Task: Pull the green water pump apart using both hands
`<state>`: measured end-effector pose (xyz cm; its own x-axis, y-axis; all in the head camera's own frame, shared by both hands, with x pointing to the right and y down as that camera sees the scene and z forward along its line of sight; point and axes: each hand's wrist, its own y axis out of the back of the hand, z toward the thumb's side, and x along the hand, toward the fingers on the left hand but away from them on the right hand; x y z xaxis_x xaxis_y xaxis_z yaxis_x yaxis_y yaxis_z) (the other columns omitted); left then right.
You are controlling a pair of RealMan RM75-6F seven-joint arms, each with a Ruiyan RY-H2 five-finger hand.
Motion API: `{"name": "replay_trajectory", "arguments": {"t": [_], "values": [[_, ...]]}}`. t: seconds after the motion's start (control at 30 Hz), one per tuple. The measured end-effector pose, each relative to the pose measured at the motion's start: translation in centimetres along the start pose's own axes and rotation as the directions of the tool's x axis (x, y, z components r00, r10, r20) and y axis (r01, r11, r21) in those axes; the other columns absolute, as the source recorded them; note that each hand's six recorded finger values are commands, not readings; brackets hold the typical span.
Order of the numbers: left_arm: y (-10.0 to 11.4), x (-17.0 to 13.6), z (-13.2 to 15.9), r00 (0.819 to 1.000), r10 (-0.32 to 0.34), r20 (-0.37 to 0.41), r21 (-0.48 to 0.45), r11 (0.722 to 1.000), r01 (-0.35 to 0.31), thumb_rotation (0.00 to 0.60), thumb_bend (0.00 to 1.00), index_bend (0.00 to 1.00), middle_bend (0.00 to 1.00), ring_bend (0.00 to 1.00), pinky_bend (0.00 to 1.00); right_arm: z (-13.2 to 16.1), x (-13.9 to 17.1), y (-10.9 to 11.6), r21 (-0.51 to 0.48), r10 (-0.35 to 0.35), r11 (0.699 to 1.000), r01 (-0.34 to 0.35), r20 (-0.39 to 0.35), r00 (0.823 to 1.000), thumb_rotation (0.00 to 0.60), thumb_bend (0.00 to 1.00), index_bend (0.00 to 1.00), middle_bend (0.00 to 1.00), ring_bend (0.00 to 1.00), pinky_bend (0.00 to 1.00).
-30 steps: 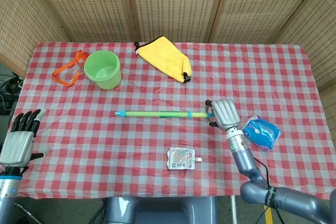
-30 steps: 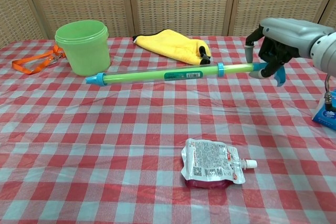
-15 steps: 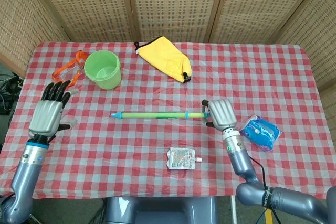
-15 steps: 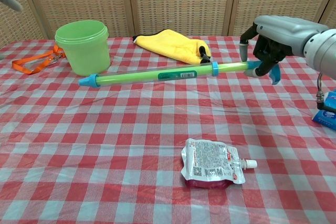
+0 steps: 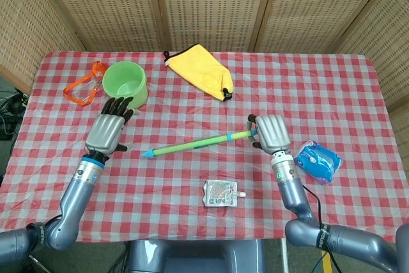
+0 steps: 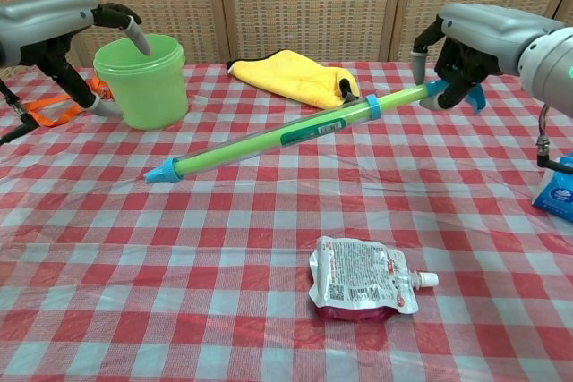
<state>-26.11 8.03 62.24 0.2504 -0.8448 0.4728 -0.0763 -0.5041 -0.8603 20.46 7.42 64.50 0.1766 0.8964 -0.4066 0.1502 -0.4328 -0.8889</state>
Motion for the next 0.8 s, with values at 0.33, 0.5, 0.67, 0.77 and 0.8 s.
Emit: {"name": "replay_trajectory", "arguments": {"t": [0.33,0.5,0.67,0.77,0.8], "values": [[-1.2,0.1,1.8,0.999,-0.036,0.020,-0.042,0.998,0.037,0.600,0.18,0.29,0.00,0.00,0.00,0.0,-0.2,-0.1,-0.061,-0.045,0.997,0.048,0.045,0.998,0.600,0.59,0.84,1.00,1.00,0.93],[-1.6,0.5,2.5,0.999,-0.043,0.016,-0.061,0.997,0.043,0.600,0.18,0.31,0.00,0.00,0.00,0.3,-0.2,0.4,-0.091,-0.075,0.993,0.080,0.056,0.996,0.600,0.59,0.84,1.00,1.00,0.93],[-2.0,1.2,3.3,0.999,-0.037,0.011,-0.065,0.997,0.038,0.600,0.18,0.33,0.00,0.00,0.00,0.4,-0.1,0.6,-0.109,-0.084,0.990,0.091,0.066,0.994,0.600,0.60,0.84,1.00,1.00,0.93],[-2.1,1.5,3.8,1.000,-0.022,0.009,-0.058,0.998,0.022,0.600,0.18,0.33,0.00,0.00,0.00,0.2,-0.1,0.7,-0.109,-0.085,0.990,0.093,0.073,0.994,0.600,0.60,0.84,1.00,1.00,0.93],[-2.1,1.6,4.0,1.000,-0.016,0.008,-0.059,0.998,0.016,0.600,0.18,0.34,0.00,0.00,0.00,0.1,-0.1,0.7,-0.109,-0.086,0.990,0.093,0.074,0.994,0.600,0.60,0.84,1.00,1.00,0.93]]}}
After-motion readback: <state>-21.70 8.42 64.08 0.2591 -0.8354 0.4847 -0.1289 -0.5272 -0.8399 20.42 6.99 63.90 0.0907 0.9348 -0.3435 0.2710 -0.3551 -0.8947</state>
